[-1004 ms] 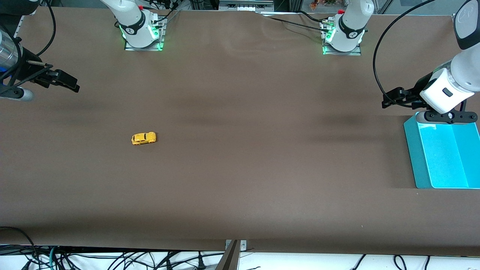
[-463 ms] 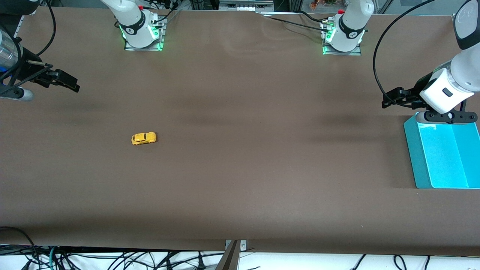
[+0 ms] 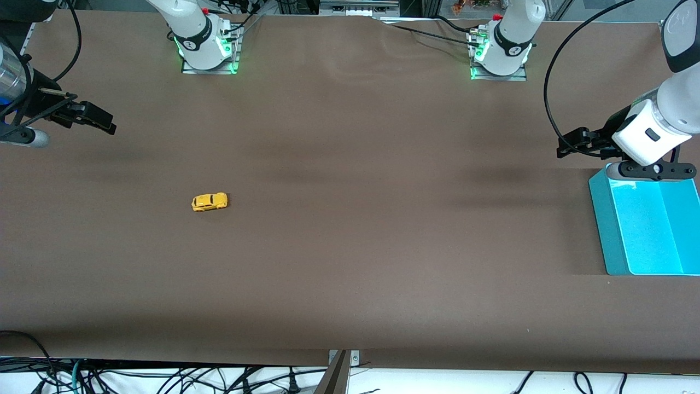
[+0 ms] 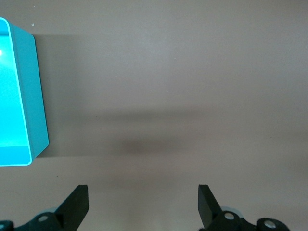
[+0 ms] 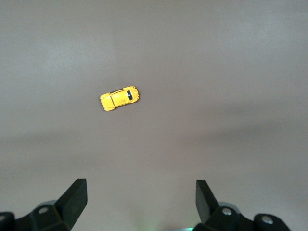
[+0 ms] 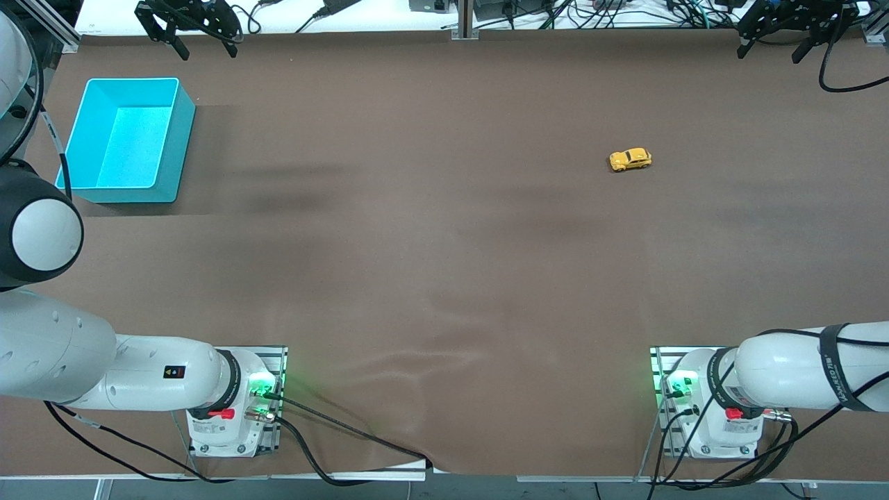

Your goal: Wind and store yellow beetle car

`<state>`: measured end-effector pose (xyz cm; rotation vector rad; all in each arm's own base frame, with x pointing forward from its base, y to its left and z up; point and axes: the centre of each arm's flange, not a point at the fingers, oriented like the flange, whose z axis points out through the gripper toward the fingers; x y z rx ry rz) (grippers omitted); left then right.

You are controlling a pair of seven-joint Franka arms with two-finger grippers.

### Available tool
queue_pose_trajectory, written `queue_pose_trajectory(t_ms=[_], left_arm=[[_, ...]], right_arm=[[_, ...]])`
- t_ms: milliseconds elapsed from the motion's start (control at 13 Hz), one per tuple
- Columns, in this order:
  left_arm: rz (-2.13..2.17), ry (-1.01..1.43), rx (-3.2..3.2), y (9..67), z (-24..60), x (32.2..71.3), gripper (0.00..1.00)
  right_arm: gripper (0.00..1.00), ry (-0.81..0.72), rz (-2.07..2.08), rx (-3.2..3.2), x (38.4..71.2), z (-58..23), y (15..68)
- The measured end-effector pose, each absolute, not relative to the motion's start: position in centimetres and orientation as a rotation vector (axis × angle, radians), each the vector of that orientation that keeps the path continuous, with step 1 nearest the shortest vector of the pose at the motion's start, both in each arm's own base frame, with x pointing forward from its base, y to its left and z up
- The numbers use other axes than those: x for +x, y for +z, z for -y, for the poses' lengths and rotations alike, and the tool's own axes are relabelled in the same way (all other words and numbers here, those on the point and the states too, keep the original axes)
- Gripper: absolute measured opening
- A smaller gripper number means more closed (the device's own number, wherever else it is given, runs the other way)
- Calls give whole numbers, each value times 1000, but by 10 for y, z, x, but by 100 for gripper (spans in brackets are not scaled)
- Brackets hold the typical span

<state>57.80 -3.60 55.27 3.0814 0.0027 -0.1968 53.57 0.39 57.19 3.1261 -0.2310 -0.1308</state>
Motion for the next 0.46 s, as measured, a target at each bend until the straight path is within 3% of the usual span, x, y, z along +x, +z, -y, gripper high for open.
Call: queue_pose_trajectory(t_ms=[463], left_arm=[[-3, -197, 3081, 553, 36, 578, 100]], right_arm=[[100, -130, 227, 3121, 536, -4, 572]])
